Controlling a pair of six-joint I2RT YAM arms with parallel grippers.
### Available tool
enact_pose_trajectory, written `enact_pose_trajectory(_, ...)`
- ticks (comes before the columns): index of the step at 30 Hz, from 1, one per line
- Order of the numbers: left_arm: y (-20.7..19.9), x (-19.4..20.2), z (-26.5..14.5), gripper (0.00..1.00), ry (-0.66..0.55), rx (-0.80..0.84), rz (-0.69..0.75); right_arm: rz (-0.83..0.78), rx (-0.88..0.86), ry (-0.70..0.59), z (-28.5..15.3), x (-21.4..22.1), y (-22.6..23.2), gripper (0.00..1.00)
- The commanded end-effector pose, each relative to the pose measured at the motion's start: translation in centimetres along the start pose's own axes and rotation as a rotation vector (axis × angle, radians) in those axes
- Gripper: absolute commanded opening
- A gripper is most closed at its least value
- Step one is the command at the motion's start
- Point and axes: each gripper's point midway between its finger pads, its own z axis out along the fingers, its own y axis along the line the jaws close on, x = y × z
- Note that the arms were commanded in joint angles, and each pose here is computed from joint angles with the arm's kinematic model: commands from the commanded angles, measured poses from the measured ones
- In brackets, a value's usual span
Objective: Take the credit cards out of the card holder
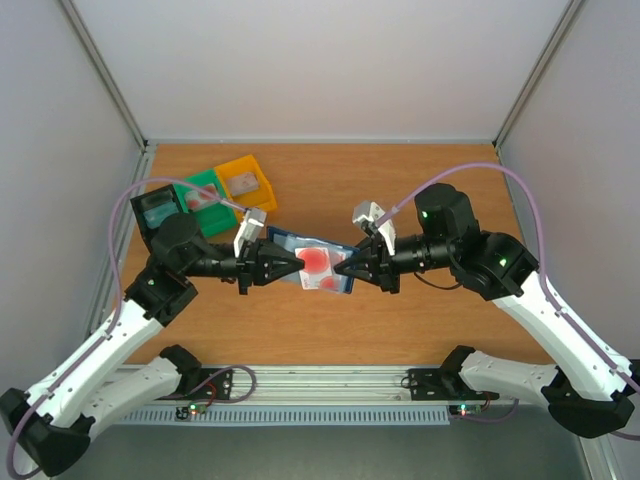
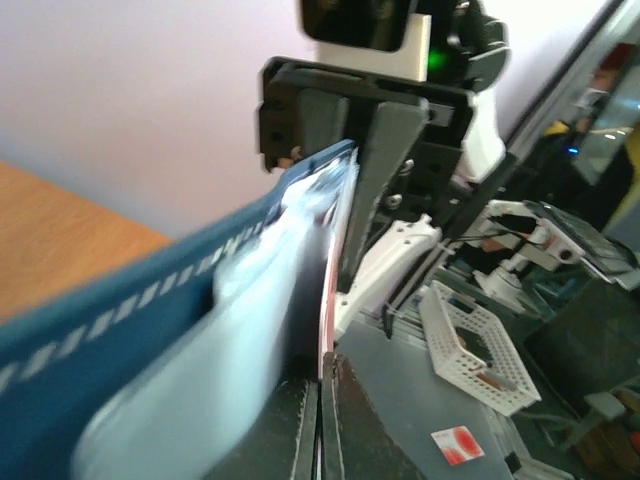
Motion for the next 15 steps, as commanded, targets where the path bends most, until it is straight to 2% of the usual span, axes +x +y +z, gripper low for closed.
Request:
enact_pose_trajectory(1,3.9,0.4,-2.1,0.00,-0.024,-0.224,-0.101,0.071,0.096,-0.014,-0.7,0.3,-2.3,0.01)
enact_pose_trajectory(4,6.1,1.8,-4.1,0.00,-0.011,-0.331,-0.110,0.247,0.215,-0.015,-1.5,2.2,-6.8,0.01)
enact_pose_trajectory(8,7.0,2.7,-5.4,0.00,-0.006,-0.406,-0.061,0.572,0.351,0.021,-2.4,6.8,-13.1,0.01)
enact_pose_trajectory(11,6.6,2.7,-5.4,0.00,-0.012,-0.390,-0.030,0.750,0.323,0.106,-0.7,11.0,-15.0,0.01)
enact_pose_trajectory(15,5.4,3.1,-4.9,0.00,0.005,-0.308,-0.001,0.939,0.199,0.185,2.6,15.9,-15.7,0.01)
